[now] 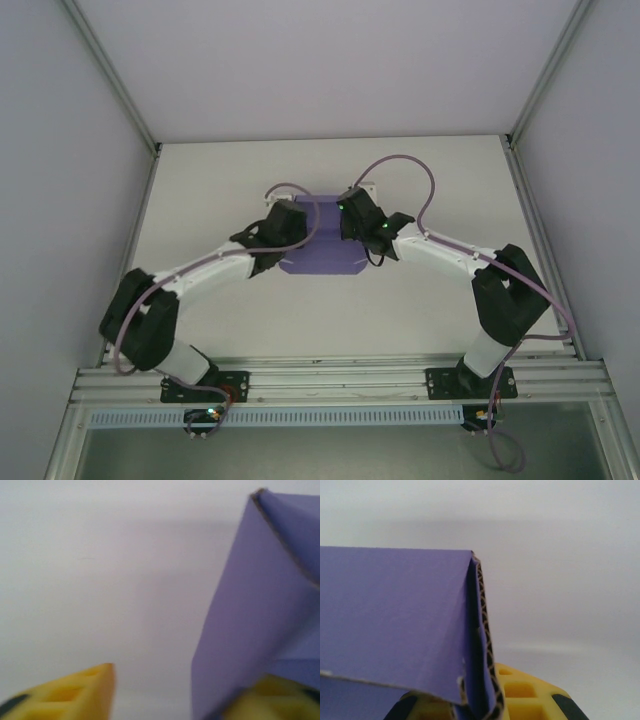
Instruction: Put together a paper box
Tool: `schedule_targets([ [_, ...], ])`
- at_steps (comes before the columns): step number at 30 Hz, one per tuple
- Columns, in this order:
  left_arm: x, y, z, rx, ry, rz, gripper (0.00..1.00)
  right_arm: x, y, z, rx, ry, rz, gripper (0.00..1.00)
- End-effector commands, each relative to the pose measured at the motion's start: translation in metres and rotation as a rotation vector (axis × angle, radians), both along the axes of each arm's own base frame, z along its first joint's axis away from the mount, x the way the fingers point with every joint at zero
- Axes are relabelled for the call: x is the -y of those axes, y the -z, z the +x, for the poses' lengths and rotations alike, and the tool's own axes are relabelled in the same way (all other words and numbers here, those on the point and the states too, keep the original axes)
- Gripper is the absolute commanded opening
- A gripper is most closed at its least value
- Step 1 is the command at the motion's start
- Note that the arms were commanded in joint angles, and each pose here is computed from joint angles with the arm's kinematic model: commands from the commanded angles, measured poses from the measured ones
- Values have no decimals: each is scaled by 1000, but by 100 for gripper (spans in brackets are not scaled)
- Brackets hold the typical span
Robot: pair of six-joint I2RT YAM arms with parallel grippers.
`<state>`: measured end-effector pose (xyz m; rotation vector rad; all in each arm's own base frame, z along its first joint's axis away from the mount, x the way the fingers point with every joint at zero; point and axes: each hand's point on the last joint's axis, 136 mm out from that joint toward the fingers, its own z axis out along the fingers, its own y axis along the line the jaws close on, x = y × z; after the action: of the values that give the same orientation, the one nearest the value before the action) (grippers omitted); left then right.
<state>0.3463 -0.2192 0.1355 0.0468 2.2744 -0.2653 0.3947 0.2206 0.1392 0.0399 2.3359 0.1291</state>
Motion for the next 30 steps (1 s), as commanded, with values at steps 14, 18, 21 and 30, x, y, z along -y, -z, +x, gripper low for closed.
schedule_targets([
  [14, -32, -92, -37, 197, 145, -372, 100, -19, 2, -4, -34, -550, -271, 0],
  [18, -71, -76, -39, 167, 24, -361, 100, -21, 24, -41, -197, -1086, -576, 8],
  [21, -94, -63, -42, 145, -55, -360, 100, -9, 39, -46, -292, -1271, -801, 7],
  [30, -125, -40, -48, 96, -154, -399, 100, -41, 67, -22, -211, -1695, -1271, 9],
])
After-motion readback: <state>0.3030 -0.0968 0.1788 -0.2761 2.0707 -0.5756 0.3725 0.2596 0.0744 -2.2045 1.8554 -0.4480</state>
